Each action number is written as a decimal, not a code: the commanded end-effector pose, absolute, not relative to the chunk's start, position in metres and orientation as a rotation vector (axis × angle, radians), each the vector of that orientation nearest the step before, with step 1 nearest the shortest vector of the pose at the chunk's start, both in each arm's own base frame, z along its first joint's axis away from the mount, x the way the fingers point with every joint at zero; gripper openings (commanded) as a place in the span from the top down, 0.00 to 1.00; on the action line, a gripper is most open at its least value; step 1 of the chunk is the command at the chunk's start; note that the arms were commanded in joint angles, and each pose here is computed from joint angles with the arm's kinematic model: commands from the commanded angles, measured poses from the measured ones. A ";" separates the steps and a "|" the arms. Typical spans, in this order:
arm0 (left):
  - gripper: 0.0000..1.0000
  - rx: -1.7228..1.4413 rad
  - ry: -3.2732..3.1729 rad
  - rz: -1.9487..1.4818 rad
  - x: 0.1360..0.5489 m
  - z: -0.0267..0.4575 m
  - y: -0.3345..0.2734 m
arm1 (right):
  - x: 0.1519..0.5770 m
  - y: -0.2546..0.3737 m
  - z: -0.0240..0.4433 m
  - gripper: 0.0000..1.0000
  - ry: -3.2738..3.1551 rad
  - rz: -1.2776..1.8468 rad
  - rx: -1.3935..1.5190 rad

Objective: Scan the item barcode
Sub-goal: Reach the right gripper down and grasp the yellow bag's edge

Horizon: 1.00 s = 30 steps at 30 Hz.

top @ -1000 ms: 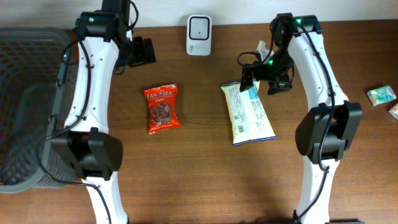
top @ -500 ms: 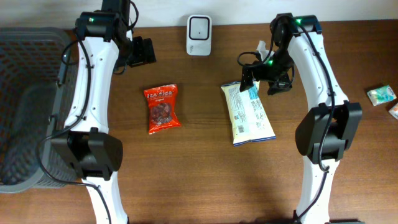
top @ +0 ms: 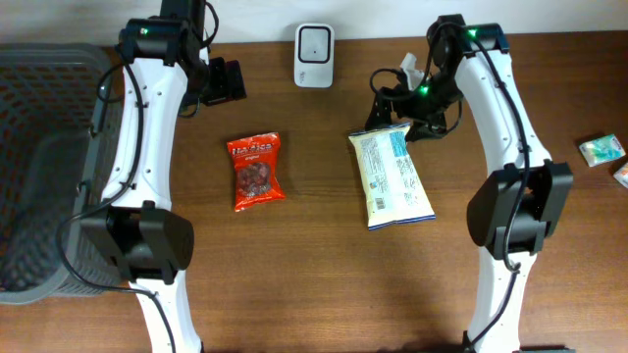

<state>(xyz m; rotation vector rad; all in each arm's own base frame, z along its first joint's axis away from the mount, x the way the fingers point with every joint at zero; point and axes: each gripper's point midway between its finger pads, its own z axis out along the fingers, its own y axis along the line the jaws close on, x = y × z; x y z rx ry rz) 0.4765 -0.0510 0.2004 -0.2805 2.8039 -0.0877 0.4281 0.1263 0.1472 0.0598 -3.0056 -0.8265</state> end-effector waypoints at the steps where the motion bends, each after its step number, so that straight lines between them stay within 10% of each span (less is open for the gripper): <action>1: 0.01 -0.272 2.811 -0.095 0.477 0.198 -0.052 | 0.419 0.130 0.199 0.02 -3.100 -0.883 0.116; 18: 0.01 -0.272 2.811 -0.095 0.477 0.198 -0.052 | 0.403 0.061 0.086 0.01 -3.014 -0.158 0.110; 24: 0.01 -0.272 2.811 -0.095 0.477 0.198 -0.052 | 0.325 0.117 0.042 0.01 -2.670 -0.535 0.038; 30: 0.01 -0.272 2.811 -0.095 0.477 0.198 -0.052 | 0.343 0.183 0.090 0.01 -2.648 -0.986 0.242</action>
